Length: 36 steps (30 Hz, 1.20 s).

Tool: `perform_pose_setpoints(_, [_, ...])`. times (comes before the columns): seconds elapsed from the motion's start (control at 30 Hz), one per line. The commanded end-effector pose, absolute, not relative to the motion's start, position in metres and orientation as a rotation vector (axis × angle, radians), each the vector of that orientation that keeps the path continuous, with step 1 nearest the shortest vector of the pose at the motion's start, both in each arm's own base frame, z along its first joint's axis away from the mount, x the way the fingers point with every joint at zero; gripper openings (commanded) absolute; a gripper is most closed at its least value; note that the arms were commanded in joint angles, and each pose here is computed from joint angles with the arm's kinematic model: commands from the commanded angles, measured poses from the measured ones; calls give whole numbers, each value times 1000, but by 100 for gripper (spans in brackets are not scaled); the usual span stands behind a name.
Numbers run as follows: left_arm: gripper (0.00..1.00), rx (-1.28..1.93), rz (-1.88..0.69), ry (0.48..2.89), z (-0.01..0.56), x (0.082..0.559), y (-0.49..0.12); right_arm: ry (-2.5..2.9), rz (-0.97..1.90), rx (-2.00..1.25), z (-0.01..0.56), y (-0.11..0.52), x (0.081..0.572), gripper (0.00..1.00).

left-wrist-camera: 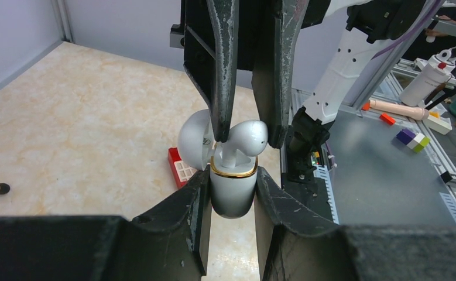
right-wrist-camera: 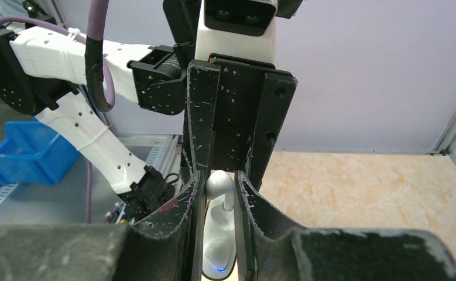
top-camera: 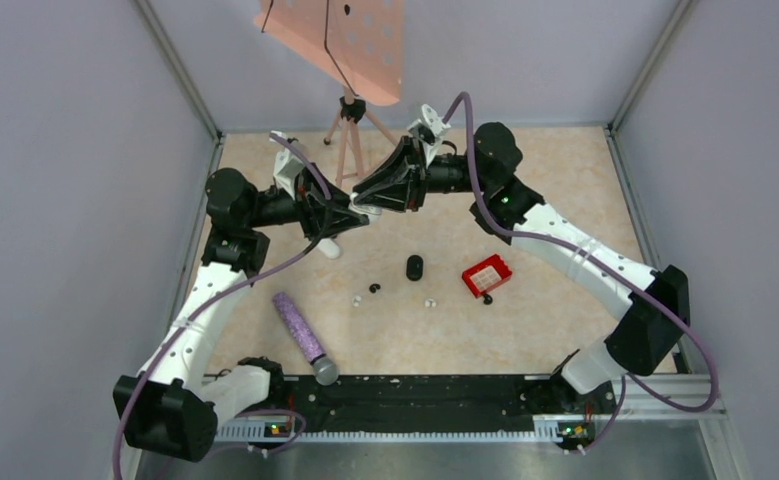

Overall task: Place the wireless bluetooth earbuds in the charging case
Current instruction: Place the earbud in the charging case.

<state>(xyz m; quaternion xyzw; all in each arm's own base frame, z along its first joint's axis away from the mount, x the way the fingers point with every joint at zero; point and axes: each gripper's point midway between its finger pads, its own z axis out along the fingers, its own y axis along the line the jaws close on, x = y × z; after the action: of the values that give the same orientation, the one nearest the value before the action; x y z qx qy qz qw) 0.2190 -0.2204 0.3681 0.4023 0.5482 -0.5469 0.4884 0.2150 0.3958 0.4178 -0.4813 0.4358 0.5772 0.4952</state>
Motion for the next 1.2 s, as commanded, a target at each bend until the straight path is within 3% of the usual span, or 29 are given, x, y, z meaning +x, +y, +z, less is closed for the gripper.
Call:
perform_pose_setpoints(0.0, [0,1014,-1277,1232,397,210,-219,1003,1386,-1160,426,400,213,9])
perform_pose_setpoints(0.9, [0,968,-1244,1222,407,213,-213,1081,1332,-1122,407,398,222,18])
perform_pose_setpoints(1.17, [0,974,-1244,1225,402,213,-213,1074,1319,-1116,425,396,222,42])
